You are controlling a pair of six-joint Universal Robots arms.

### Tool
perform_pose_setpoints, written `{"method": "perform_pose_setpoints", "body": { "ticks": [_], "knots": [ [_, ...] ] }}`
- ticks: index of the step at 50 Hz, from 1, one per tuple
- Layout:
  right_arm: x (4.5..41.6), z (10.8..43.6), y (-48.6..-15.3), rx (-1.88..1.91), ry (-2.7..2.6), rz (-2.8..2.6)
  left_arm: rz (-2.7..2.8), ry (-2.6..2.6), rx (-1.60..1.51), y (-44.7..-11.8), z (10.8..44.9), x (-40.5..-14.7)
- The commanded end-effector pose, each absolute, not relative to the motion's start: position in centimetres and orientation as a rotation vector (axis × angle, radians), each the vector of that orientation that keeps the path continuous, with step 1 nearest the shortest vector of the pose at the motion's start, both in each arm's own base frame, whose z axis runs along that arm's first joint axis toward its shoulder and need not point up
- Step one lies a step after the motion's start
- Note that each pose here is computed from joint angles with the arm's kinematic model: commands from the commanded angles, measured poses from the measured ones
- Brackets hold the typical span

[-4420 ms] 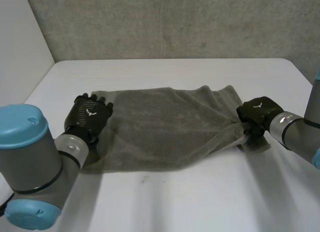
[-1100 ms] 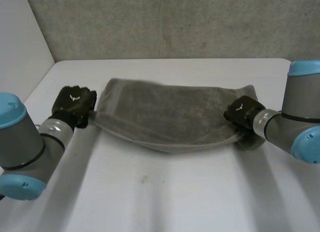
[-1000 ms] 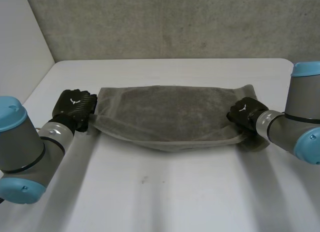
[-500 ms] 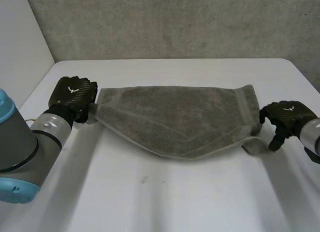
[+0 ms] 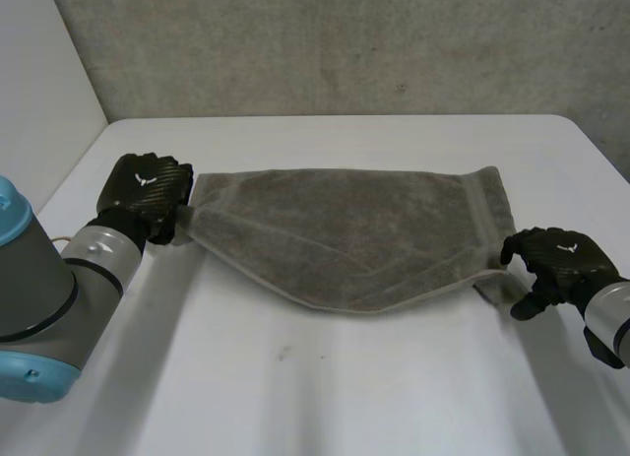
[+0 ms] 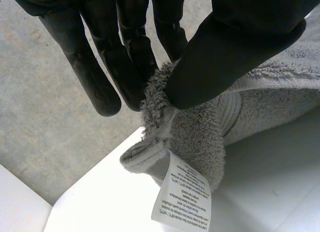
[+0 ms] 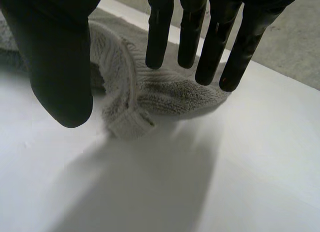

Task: Fold the towel.

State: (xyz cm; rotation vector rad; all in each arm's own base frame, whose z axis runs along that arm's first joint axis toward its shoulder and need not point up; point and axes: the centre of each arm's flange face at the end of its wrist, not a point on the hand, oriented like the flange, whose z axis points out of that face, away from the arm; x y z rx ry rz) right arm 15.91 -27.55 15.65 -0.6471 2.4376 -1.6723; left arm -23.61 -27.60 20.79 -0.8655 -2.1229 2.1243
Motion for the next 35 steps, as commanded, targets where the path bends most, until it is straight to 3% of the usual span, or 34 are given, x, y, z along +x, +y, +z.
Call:
{"method": "perform_pose_setpoints", "body": {
  "ticks": [1, 11, 18, 23, 26, 28, 29, 31, 35],
  "knots": [
    [16.1, 14.7, -28.6, -0.588, 2.409, -1.674, 2.120, -2.136, -0.861, -27.7, 20.6, -23.4],
    [16.5, 14.2, -29.7, -0.566, 2.385, -1.677, 2.045, -2.199, -0.881, -27.1, 20.1, -23.2],
    [16.3, 16.2, -30.7, -0.589, 2.346, -1.762, 1.905, -2.324, -0.915, -26.1, 19.4, -22.5],
    [16.1, 22.9, -28.3, -0.833, 2.304, -1.923, 1.796, -2.418, -0.928, -24.3, 20.1, -21.4],
    [15.8, 24.3, -27.7, -0.931, 2.311, -1.954, 1.788, -2.432, -0.930, -23.9, 20.7, -21.0],
    [14.2, 27.4, -27.2, -1.060, 2.334, -2.070, 1.849, -2.416, -0.938, -23.1, 22.9, -20.3],
    [14.2, 27.4, -27.2, -1.060, 2.334, -2.071, 1.850, -2.416, -0.938, -23.1, 22.9, -20.3],
    [13.4, 31.4, -26.9, -1.135, 2.297, -2.261, 1.964, -2.355, -0.953, -22.3, 25.7, -20.0],
    [13.4, 34.5, -26.6, -1.141, 2.237, -2.369, 2.118, -2.256, -0.970, -21.5, 29.1, -19.9]
  ]
}}
